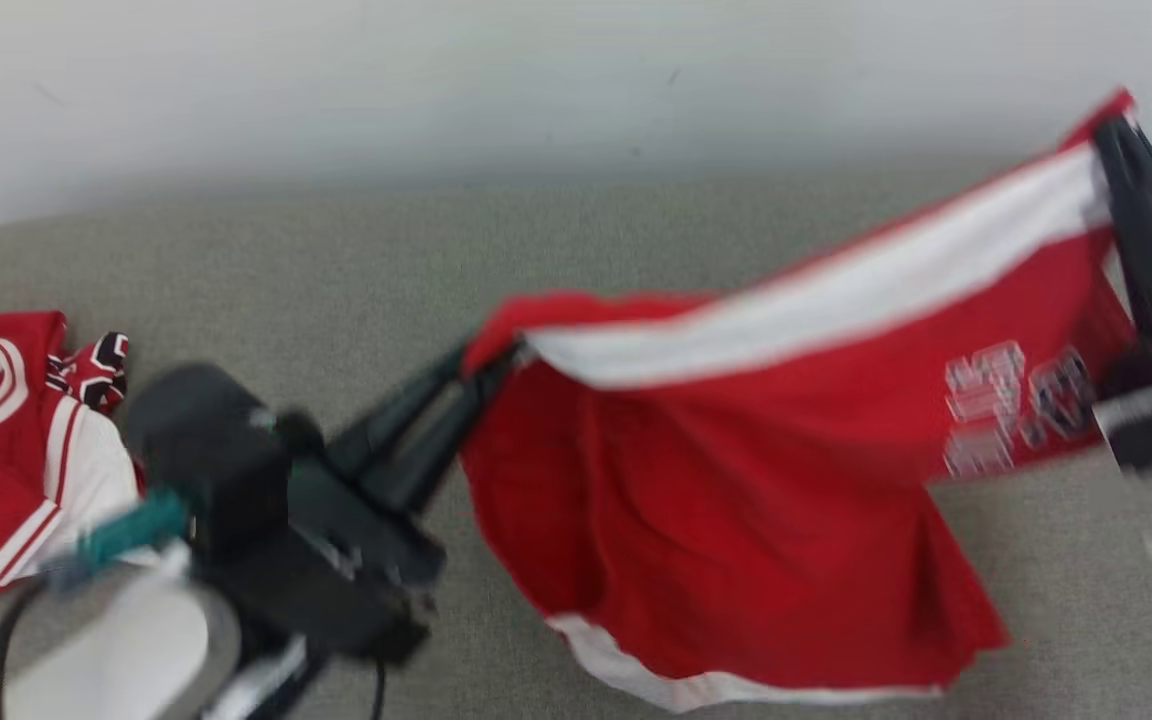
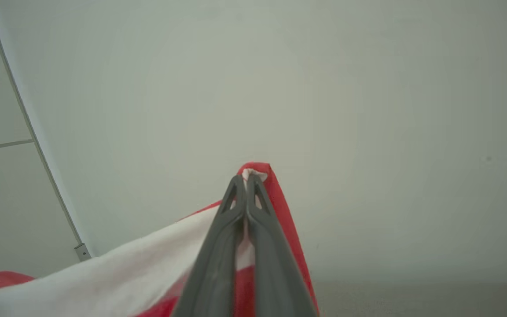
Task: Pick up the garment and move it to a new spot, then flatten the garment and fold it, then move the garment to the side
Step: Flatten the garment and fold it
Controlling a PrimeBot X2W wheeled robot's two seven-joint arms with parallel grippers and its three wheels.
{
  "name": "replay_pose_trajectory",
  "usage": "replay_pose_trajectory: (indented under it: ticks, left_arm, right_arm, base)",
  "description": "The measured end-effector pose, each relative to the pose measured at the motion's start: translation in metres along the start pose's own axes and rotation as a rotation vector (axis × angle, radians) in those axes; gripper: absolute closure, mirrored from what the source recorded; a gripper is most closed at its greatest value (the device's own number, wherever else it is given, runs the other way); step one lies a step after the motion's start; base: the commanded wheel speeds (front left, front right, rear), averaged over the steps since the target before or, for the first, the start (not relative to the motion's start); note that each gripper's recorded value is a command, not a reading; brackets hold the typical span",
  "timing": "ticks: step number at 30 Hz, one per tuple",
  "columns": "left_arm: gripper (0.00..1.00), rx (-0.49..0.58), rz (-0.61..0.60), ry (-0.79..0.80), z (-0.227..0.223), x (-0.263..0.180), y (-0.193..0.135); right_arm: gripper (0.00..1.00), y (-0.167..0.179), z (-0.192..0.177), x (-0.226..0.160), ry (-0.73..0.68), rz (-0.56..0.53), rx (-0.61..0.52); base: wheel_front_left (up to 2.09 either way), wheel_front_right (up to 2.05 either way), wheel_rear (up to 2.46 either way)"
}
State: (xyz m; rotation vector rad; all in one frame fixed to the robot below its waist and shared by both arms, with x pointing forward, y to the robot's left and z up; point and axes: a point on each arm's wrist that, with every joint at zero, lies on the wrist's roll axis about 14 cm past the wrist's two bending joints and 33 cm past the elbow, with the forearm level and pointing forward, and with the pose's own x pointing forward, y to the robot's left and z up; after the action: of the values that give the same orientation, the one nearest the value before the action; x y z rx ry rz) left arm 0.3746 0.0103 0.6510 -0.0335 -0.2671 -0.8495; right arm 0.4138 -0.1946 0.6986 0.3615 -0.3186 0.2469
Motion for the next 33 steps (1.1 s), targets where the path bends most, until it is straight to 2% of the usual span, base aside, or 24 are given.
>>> replay_pose_trajectory:
  ticks: [3, 5, 6, 8, 10, 13, 15, 17, 22, 24, 26, 33]
  left_arm:
    - [1.0, 0.025, 0.073, 0.091, -0.024, 0.019, 0.037]
    - [1.0, 0.065, 0.135, 0.118, -0.03, 0.035, 0.069]
    - [1.0, 0.065, 0.135, 0.118, -0.03, 0.035, 0.069]
    - [1.0, 0.112, 0.171, 0.06, -0.011, 0.056, 0.092]
    - [1.0, 0.141, 0.165, -0.034, 0.015, 0.075, 0.096]
    - [1.0, 0.176, 0.112, -0.123, 0.033, 0.086, 0.083]
    - [1.0, 0.18, 0.051, -0.113, 0.024, 0.086, 0.07]
    - [1.0, 0.153, 0.015, -0.055, -0.003, 0.081, 0.063]
    - [1.0, 0.007, -0.076, 0.317, -0.146, 0.03, 0.027]
    - [1.0, -0.017, -0.133, 0.451, -0.19, 0.006, 0.01]
    - [1.0, -0.038, -0.168, 0.51, -0.213, -0.004, 0.001]
    - [1.0, -0.018, -0.197, 0.561, -0.249, 0.003, 0.014]
  right_arm:
    - [1.0, -0.009, -0.008, 0.041, 0.007, -0.036, -0.012]
    - [1.0, -0.011, 0.001, 0.069, -0.046, -0.054, 0.011]
    - [1.0, -0.011, 0.001, 0.069, -0.046, -0.054, 0.011]
    - [1.0, -0.005, 0.028, 0.091, -0.153, -0.041, 0.016]
    - [1.0, 0.001, 0.053, 0.101, -0.249, -0.019, 0.013]
    - [1.0, 0.0, 0.054, 0.099, -0.264, -0.006, -0.012]
    - [1.0, -0.005, 0.031, 0.095, -0.191, -0.006, -0.031]
    - [1.0, -0.012, -0.01, 0.082, -0.059, -0.018, -0.054]
    - [1.0, -0.053, -0.154, 0.0, 0.414, -0.161, 0.006]
    - [1.0, -0.057, -0.194, -0.031, 0.553, -0.196, 0.045]
    - [1.0, -0.06, -0.216, -0.047, 0.634, -0.214, 0.063]
    - [1.0, -0.104, -0.234, -0.055, 0.71, -0.304, 0.018]
  base:
    - [0.0, 0.0, 0.0]
    - [0.0, 0.0, 0.0]
    - [0.0, 0.0, 0.0]
    - [0.0, 0.0, 0.0]
    - [0.0, 0.0, 0.0]
    - [0.0, 0.0, 0.0]
    - [0.0, 0.0, 0.0]
    - [0.0, 0.0, 0.0]
    - [0.0, 0.0, 0.0]
    - [0.0, 0.0, 0.0]
    - [0.0, 0.0, 0.0]
    - [0.0, 0.0, 0.0]
